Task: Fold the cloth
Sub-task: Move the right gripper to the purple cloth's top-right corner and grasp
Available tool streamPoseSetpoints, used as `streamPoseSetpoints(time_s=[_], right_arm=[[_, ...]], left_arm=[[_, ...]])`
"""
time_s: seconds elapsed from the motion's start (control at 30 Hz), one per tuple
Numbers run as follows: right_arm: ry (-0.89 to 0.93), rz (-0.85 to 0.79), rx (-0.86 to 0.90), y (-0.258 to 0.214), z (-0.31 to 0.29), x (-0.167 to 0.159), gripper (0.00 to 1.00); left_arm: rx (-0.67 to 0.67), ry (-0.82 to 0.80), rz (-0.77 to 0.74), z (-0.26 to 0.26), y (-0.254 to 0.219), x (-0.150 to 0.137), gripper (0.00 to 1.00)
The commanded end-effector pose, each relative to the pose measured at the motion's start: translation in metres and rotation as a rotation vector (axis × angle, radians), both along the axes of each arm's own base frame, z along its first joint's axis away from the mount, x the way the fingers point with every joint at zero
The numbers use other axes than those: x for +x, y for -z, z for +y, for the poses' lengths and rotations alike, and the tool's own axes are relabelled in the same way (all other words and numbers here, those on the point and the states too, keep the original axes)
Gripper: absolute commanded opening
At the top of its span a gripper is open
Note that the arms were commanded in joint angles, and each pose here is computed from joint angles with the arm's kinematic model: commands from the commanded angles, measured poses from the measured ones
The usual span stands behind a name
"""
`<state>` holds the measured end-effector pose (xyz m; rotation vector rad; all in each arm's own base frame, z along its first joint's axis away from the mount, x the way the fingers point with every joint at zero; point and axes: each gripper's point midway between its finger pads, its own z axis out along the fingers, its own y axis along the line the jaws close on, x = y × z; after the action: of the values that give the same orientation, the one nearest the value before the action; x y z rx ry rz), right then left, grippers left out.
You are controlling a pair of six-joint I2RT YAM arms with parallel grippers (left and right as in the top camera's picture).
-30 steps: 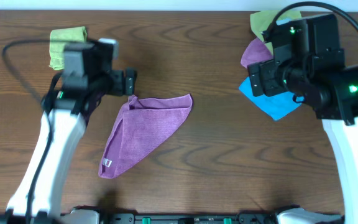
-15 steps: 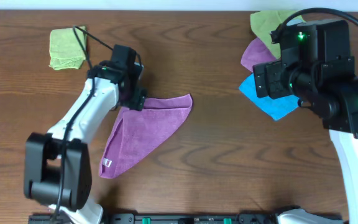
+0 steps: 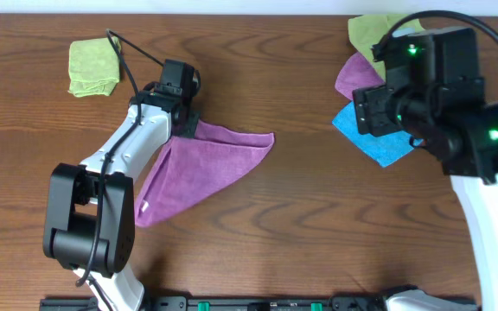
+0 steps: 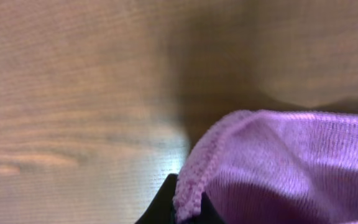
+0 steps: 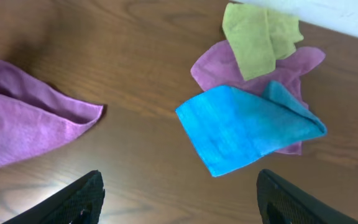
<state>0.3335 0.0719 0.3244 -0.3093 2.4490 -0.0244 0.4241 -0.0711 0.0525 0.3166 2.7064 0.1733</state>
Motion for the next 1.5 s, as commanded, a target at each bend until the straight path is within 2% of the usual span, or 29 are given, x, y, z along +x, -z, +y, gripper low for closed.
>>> streamPoseSetpoints(time_s=[0.0,0.2,0.53,0.67,0.73,0.97,1.07,1.3,1.47], right_arm=[[-0.003,0.062,-0.014,0.029,0.001,0.010,0.78],[-0.099,0.027,0.084,0.043,0.028,0.027,0.79],[-0.458,0.088,0.358,0.115,0.124,0.046,0.88],[-0.550,0.088,0.385,0.153,0.168,0.068,0.84],[-0.597,0.086,0.426,0.162,0.187,0.072,0.76],[-0.627,0.161,0.510,0.201,0.230,0.069,0.76],[-0.601,0.160,0.460,0.220,0.232,0.075,0.76],[-0.533,0.187,0.356,0.263,0.219,0.087,0.88],[-0.496,0.171,0.318,0.274,0.211,0.098,0.89]], left_arm=[[-0.005,-0.028,-0.100,-0.001,-0.014,0.023,0.06],[-0.034,-0.060,-0.290,0.003,-0.037,0.064,0.06],[-0.046,-0.066,-0.306,0.004,-0.012,0.081,0.06],[-0.076,-0.046,-0.293,-0.003,-0.005,0.081,0.06],[-0.076,-0.049,-0.308,-0.002,-0.007,0.084,0.06],[-0.074,-0.068,-0.316,0.007,-0.008,0.087,0.06],[-0.073,-0.079,-0.317,0.013,-0.008,0.087,0.06],[-0.072,-0.085,-0.317,0.016,-0.008,0.088,0.06],[-0.075,-0.083,-0.317,0.015,-0.008,0.088,0.06]])
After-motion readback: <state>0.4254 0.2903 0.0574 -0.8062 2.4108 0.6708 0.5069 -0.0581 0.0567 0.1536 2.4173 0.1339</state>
